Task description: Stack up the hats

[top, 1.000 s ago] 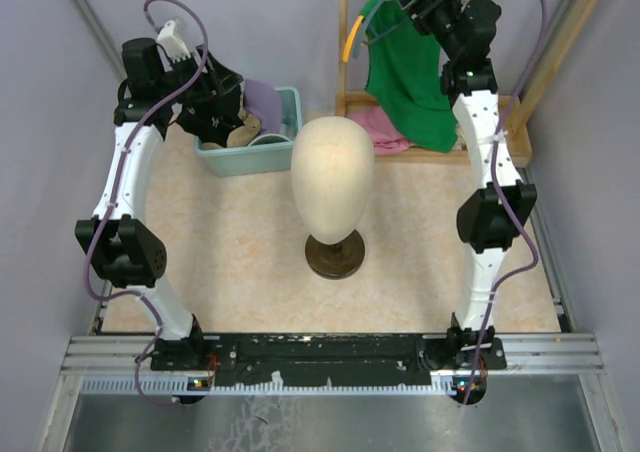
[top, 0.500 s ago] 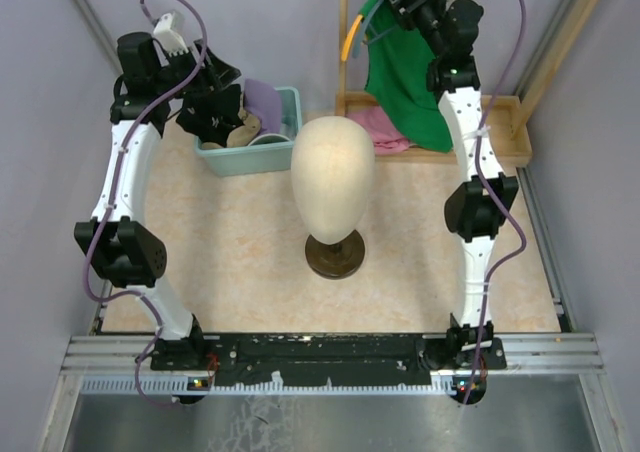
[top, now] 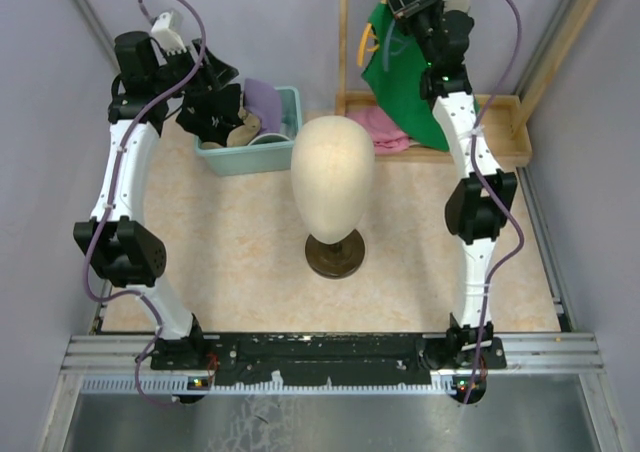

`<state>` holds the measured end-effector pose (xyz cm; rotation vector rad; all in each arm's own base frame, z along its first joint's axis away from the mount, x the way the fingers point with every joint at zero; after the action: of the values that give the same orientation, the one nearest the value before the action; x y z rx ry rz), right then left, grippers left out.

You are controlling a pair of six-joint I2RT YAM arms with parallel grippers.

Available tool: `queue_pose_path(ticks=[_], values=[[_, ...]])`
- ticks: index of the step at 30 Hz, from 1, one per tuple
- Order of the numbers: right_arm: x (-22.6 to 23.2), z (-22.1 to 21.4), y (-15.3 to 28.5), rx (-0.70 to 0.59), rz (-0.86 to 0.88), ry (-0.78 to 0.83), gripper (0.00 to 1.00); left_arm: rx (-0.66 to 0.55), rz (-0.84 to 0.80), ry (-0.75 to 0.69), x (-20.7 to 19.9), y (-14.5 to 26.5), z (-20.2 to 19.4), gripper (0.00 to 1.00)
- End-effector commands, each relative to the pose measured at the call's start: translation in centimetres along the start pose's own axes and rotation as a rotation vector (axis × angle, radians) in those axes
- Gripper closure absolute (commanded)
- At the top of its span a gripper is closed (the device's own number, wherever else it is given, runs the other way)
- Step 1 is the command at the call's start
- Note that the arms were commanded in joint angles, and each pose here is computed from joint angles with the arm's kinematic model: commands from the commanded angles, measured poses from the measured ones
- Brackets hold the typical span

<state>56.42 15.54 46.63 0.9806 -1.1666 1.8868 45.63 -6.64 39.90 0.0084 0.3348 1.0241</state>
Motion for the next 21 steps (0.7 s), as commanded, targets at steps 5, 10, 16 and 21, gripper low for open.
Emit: queue_pose_path(ticks=[5, 10, 16, 21], values=[[7.0, 9.4, 6.2, -0.212, 0.061, 0.128, 1.00, 0.009, -0.040, 0.013, 0.1, -0.4, -0.4, 0.27], [7.9, 12.5, 10.0, -0.297, 0.061, 0.120, 1.00, 0.015, -0.059, 0.028, -0.1, -0.7, -0.6, 0.28], [8.0, 16.9, 14.8, -0.410, 0.037, 0.143, 1.00, 0.034, -0.073, 0.034, -0.7, -0.8, -1.3, 0.29], [9.0, 20.4, 18.5, -0.445, 0.019, 0.165, 1.00, 0.051, -0.080, 0.035, -1.3, -0.9, -1.6, 0.29]])
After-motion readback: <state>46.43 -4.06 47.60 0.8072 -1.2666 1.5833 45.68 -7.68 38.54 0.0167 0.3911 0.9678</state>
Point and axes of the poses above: each gripper's point midway between its finger pads, its own y axis back along the fingers, its own x axis along the line the jaws close on, z = x × y, the point moved 7 cm from there along y, back along the fingers, and after that the axes turned 7 degrees about -y, right-handed, at the moved point
